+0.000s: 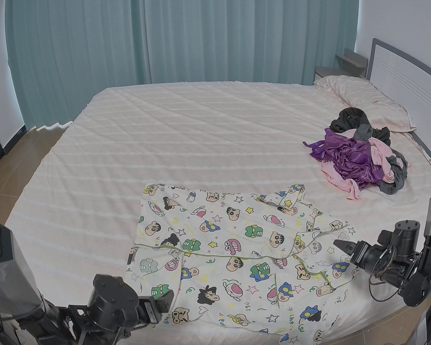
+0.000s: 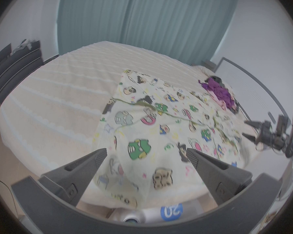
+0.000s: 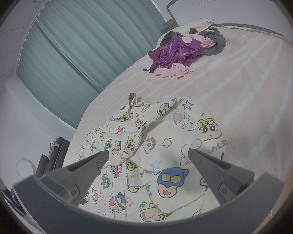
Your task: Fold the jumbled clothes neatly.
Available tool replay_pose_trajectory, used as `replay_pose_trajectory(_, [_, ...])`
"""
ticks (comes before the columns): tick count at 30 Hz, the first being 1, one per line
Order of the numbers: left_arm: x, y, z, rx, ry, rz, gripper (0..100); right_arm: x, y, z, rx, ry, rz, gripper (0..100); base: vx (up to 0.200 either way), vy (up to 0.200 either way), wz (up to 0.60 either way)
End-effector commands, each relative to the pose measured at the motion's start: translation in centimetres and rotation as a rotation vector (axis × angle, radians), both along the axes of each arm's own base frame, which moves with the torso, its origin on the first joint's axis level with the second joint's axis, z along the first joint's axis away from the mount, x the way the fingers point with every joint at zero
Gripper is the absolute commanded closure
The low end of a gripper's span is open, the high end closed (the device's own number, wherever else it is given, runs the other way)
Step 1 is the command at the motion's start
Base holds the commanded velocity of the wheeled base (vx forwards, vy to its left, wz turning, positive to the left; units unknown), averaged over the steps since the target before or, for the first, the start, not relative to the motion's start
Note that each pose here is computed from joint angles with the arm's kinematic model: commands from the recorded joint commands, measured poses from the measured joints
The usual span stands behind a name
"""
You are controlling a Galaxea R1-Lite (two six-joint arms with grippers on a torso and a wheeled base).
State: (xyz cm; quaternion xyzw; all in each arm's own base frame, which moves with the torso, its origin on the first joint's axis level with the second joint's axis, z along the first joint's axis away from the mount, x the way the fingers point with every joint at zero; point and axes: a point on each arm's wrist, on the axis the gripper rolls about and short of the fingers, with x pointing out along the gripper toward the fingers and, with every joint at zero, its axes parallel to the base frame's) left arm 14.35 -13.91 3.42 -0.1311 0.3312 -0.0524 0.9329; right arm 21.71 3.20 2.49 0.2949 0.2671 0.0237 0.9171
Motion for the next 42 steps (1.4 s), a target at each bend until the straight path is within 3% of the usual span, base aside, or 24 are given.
replay_pose_trajectory(1, [4.1,0.4,-1.4,0.006,0.016,0.149,0,-0.4,0.0,-0.1,-0.001,0.01,0.003,0,0.0,0.0,0.0])
replay_pose_trajectory(10, [6.3,0.6,-3.6,-0.054,0.073,0.283,0,-0.4,0.1,-0.1,0.0,0.013,0.008,0,0.0,0.0,0.0])
replay_pose_trajectory(13, [6.9,0.4,-3.6,-0.155,0.093,0.319,0,-0.4,0.2,-0.1,0.001,0.013,0.012,0,0.0,0.0,0.0])
replay_pose_trajectory(18, [6.9,0.2,-3.5,-0.268,0.154,0.305,0,-0.4,0.5,-0.1,0.02,0.019,0.001,0,0.0,0.0,0.0])
replay_pose_trajectory(34, [8.0,0.5,-4.8,-0.27,0.183,0.341,0,-0.5,0.7,-0.1,0.018,0.018,0.001,0,0.0,0.0,0.0])
replay_pose_trajectory(35, [8.2,0.6,-4.9,-0.271,0.182,0.347,100,-0.5,0.7,-0.1,0.018,0.017,0.001,0,0.0,0.0,0.0])
replay_pose_trajectory(42, [8.3,0.9,-5.0,-0.287,0.188,0.378,100,-0.5,0.7,-0.1,0.018,0.018,0.001,0,0.0,0.0,0.0])
